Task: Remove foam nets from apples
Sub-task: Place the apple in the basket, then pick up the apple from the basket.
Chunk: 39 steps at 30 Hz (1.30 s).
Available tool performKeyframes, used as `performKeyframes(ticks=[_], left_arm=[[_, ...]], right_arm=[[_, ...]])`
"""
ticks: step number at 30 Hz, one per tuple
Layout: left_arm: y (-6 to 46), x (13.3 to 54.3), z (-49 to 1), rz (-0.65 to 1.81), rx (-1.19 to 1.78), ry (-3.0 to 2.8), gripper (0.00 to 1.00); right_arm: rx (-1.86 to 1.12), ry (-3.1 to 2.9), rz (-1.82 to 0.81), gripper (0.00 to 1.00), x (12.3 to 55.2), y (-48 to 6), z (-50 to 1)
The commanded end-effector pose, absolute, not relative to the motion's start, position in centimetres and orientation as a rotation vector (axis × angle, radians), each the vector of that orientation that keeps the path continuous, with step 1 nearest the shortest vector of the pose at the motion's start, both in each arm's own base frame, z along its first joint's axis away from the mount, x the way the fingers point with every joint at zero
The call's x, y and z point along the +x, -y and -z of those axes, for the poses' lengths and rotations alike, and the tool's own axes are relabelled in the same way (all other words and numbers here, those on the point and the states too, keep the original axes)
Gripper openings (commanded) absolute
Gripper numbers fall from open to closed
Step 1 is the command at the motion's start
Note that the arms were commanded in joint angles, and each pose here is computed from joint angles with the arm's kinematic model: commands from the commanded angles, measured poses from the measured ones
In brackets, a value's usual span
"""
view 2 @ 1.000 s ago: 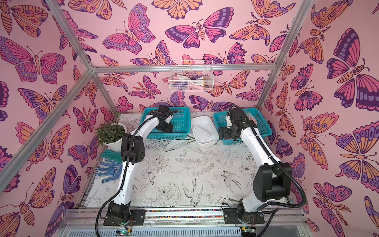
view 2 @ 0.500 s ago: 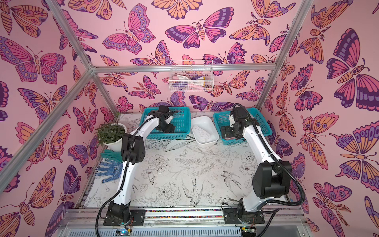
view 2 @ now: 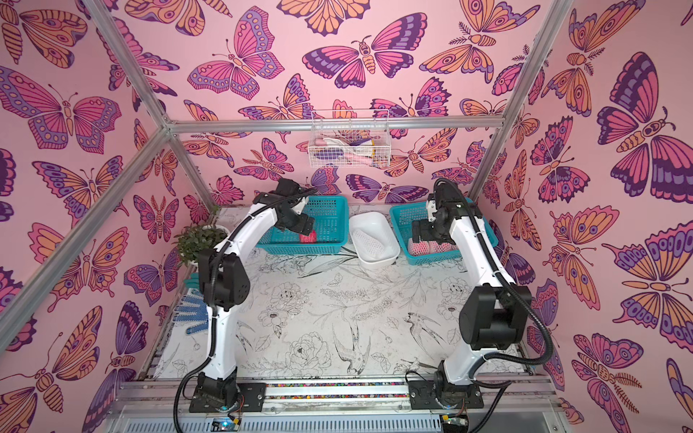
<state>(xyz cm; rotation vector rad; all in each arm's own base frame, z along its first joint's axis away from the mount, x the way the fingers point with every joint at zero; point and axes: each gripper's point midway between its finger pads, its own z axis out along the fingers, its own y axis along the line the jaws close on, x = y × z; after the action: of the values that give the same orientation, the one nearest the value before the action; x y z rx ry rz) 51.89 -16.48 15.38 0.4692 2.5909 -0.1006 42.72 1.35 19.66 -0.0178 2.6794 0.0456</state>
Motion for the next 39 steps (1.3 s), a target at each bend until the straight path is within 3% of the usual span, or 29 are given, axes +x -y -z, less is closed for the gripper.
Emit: performKeyframes(ticks=[1, 15, 25, 39], left_arm=[[15.8, 49.9, -16.2, 0.118, 0.412, -2.601, 0.95], [18.6, 40.5, -17.2, 0.302, 0.468, -2.522, 0.93], [21.4, 40.2, -17.1, 0.352, 0.551, -2.488, 0.93], [21.6, 39.9, -16.4, 0.343, 0.577, -2.498, 0.93]], right_arm=[[-0.023, -2.814, -0.05, 1.0, 42.6, -1.3, -17.4], [-0.041, -2.895, 0.02, 0.97, 45.8, -0.6, -11.9], [-0.04, -2.939, 0.011, 0.93, 46.5, -0.9, -9.0], [-0.055, -2.987, 0.034, 0.95, 46.8, -1.0, -6.7]])
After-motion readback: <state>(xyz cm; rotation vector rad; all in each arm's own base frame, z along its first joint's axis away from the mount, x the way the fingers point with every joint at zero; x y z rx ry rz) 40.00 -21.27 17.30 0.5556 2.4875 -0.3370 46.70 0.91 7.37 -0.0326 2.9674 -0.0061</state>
